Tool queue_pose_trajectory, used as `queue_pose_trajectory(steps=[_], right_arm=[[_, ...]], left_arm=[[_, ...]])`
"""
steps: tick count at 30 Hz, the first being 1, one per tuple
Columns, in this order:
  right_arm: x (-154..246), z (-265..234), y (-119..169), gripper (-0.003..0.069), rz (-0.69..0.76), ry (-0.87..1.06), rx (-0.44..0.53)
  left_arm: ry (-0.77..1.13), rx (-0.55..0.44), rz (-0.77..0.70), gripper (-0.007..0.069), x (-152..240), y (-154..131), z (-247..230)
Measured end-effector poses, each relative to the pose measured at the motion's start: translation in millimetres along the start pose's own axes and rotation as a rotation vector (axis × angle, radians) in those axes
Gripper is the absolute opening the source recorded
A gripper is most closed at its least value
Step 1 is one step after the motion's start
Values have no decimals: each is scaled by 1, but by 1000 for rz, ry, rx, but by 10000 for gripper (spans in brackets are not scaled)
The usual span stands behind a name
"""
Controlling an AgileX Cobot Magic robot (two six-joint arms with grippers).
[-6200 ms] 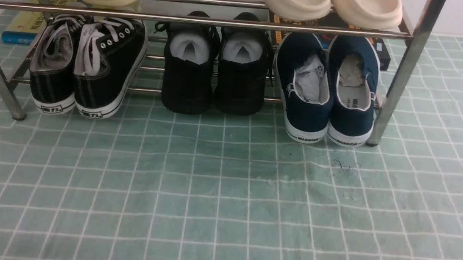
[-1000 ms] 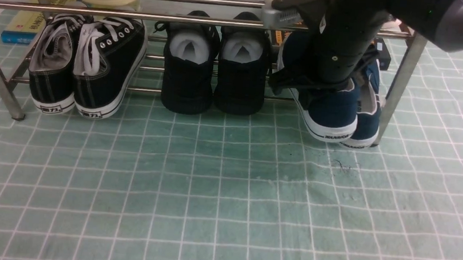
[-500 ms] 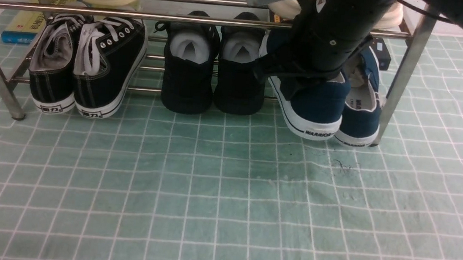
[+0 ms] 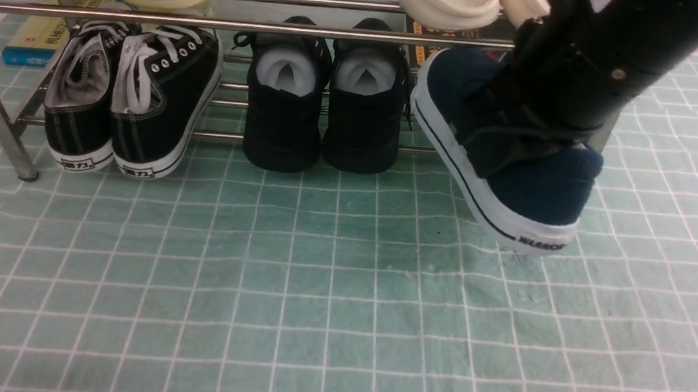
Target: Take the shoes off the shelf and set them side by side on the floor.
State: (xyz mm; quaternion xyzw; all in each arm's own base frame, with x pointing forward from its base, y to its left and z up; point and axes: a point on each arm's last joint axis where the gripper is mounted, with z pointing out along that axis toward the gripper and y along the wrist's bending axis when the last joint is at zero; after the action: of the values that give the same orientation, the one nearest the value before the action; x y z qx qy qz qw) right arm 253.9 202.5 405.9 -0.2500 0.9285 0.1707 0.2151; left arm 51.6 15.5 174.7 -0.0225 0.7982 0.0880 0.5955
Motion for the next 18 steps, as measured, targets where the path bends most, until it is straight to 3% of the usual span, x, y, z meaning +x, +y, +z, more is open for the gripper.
queue_pose_trajectory(steps=[5,14,18], right_arm=[[25,-14,10,34,33,21,-125],[45,38,27,36,-13,201,-438],[41,54,27,37,-14,228,-468]], left_arm=[[0,0,0,242,0,0,0],[0,0,0,242,0,0,0],[0,0,0,242,0,0,0]])
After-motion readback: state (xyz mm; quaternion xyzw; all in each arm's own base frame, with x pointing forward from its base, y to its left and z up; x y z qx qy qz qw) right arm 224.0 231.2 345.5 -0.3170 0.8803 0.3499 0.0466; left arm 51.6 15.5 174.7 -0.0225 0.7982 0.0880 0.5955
